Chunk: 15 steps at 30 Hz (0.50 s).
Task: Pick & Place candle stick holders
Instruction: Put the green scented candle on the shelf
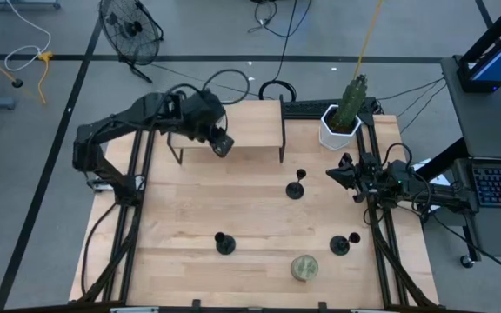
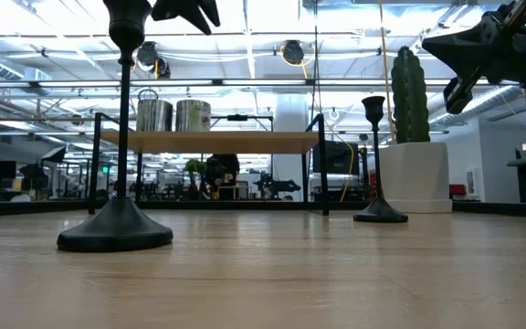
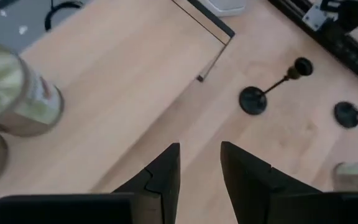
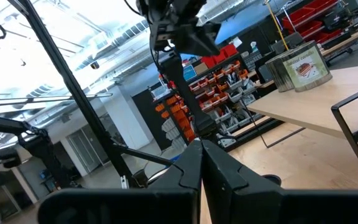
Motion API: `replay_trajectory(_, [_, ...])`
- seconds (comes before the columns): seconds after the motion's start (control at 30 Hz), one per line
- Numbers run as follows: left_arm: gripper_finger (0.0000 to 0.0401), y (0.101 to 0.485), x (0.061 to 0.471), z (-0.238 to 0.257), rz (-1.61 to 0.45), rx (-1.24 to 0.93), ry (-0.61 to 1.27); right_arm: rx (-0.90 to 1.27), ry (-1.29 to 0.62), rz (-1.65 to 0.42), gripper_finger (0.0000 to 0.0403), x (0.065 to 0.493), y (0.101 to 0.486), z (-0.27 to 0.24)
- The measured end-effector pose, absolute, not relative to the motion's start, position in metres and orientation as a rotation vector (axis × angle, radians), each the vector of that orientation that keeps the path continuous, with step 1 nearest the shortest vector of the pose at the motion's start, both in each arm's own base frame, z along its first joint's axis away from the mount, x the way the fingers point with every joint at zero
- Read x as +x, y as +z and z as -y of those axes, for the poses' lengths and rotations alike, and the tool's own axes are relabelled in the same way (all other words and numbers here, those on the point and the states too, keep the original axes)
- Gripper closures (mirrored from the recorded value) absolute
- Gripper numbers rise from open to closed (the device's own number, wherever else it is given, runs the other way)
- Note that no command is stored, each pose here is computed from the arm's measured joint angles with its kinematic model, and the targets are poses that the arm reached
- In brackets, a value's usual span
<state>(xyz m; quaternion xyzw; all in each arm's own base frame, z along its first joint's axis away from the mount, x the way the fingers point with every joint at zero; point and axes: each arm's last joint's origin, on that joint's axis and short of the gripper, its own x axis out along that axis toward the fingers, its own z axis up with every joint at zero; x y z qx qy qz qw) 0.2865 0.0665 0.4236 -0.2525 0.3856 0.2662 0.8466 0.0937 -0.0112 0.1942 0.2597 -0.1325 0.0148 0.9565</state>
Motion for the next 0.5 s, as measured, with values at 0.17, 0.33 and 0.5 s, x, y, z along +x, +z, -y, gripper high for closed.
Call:
replay_trajectory(0.17, [0.0281, 0.423, 0.291, -0.042, -0.839, -0.494, 0.486, 0.527, 0.03, 0.269, 0.0401, 0.094, 0.194, 0.011])
replay_trajectory(0.33, [0.0281, 0.423, 0.293, -0.014, -0.864, -0.417, 0.386, 0.521, 0.041, 0.305, 0.0401, 0.093, 0.198, 0.011])
replay_trajectory(0.5, [0.0281, 0.424, 0.292, 0.001, -0.865, -0.341, 0.386, 0.5, 0.074, 0.421, 0.0401, 0.089, 0.209, 0.01])
